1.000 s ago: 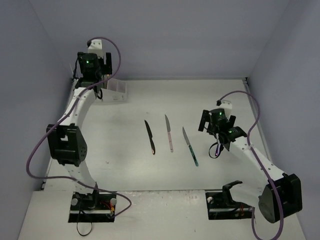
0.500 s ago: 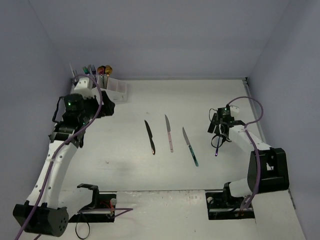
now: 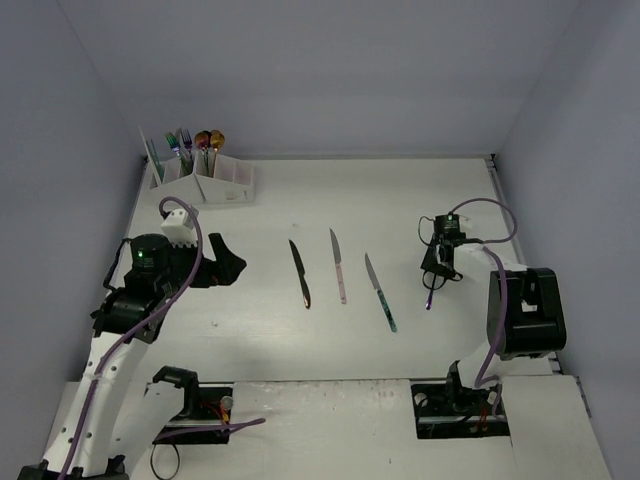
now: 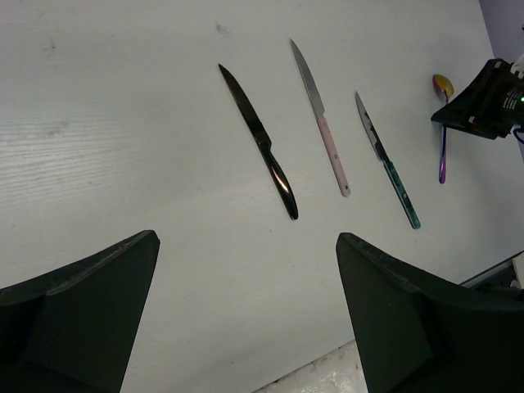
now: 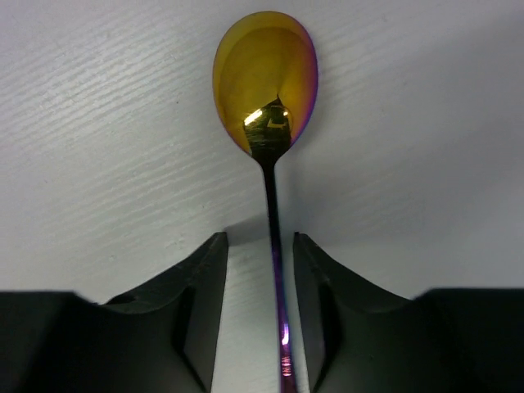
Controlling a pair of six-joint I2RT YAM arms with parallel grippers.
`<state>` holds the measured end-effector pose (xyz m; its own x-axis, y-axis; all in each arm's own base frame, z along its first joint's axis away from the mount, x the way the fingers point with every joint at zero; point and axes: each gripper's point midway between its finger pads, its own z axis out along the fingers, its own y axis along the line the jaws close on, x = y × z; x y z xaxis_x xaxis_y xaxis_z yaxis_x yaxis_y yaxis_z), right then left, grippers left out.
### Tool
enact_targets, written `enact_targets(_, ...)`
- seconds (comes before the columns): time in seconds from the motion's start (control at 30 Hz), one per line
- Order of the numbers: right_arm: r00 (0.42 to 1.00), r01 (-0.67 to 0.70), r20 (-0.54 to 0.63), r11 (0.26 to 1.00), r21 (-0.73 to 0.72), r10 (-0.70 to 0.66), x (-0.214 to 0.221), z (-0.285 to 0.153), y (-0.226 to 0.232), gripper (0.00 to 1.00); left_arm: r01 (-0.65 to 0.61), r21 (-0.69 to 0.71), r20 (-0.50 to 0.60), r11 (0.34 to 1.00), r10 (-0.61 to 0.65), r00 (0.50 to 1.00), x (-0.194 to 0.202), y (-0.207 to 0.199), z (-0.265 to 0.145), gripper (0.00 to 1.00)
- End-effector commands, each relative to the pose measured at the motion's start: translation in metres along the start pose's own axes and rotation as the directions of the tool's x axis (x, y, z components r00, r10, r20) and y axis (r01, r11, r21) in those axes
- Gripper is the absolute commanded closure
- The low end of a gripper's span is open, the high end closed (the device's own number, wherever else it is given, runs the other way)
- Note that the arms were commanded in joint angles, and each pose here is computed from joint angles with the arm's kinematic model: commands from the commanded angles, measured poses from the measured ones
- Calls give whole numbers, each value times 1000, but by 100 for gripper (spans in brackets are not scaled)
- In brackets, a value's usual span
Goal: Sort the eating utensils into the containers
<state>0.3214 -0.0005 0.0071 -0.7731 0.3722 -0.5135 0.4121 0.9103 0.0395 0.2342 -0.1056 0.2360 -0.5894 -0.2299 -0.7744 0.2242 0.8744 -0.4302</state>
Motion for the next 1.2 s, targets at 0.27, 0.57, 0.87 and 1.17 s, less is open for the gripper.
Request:
enact_targets(0.27,995,82,66,990,-117,-75,-25,-11,34,100,41,77,6,996,-42,999,-10,-25,-2,12)
enact_targets(0.57,891,418,391,755,-505,-231,-32,-143,155,100,51,202,-8,978,-50,999,-30,-82,2,12)
enact_targets(0.87,688,723,677,326,-608,-262,4,-278,215,100,29,375,-16,927,-25,1000,-47,-163,22,12)
enact_targets(1.17,605,795,760,123,-594,-240,26,-323,227,100,47,462,-6,885,-50,999,-58,-204,33,17)
